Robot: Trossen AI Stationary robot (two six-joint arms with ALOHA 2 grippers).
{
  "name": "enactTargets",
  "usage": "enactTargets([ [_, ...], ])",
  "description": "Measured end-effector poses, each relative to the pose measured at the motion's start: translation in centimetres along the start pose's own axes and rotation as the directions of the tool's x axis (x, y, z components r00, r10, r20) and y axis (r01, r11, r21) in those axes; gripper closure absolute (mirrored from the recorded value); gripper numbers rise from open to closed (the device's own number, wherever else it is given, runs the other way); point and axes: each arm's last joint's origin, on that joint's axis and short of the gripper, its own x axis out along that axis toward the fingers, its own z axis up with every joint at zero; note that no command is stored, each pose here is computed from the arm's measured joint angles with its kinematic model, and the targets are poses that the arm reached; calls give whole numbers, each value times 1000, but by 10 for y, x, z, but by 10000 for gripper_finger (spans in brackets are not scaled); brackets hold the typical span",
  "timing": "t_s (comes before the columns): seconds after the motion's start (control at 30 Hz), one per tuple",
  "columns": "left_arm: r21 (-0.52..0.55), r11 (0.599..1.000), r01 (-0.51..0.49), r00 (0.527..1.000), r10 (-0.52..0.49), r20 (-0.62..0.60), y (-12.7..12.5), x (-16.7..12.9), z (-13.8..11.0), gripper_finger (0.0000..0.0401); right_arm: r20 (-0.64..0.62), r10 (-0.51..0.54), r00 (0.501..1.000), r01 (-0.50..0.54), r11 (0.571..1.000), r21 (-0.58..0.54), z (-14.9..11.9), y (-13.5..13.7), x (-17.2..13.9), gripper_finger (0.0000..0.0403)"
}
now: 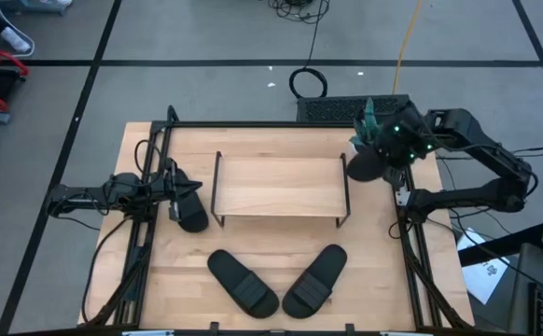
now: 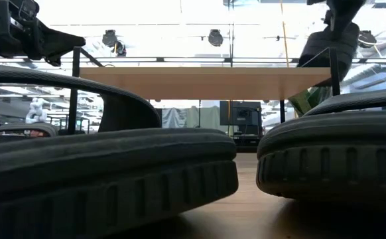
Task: Pick and place slides into the shelf
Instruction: Put the black slide on the shelf
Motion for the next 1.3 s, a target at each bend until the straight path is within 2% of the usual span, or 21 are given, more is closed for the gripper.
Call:
enactTargets([
  [0.1,0,1000,0,1000,0,0,0,0,0,380,40,-48,998,49,999,-16,7,-2,-10,399],
  [0.2,0,1000,0,1000,0,-1,0,0,0,380,70,-145,987,147,989,-28,13,-5,-20,398],
  [0.3,1,1000,0,1000,0,-4,0,0,0,380,98,-160,982,170,980,-101,19,-6,-28,398],
  [0.47,1,1000,1,1000,-1,-6,0,0,-1,380,148,-9,989,36,984,-177,37,-2,-38,397],
  [0.57,3,1000,1,1000,-1,-6,0,0,-1,380,138,151,979,-119,969,-216,56,1,-33,397],
  [0.77,19,1000,1,1000,-1,-6,0,0,-1,380,40,381,924,-348,877,-333,96,8,-3,397],
  [0.9,21,1000,2,1000,-2,-17,0,0,-2,380,-8,551,835,-520,784,-339,114,14,15,399],
  [1.1,32,999,8,999,-6,-49,-1,0,-5,380,-100,580,809,-578,751,-319,129,28,39,400],
  [1.3,39,999,9,998,-7,-56,-1,0,-6,380,-188,592,784,-612,683,-400,138,50,58,400],
])
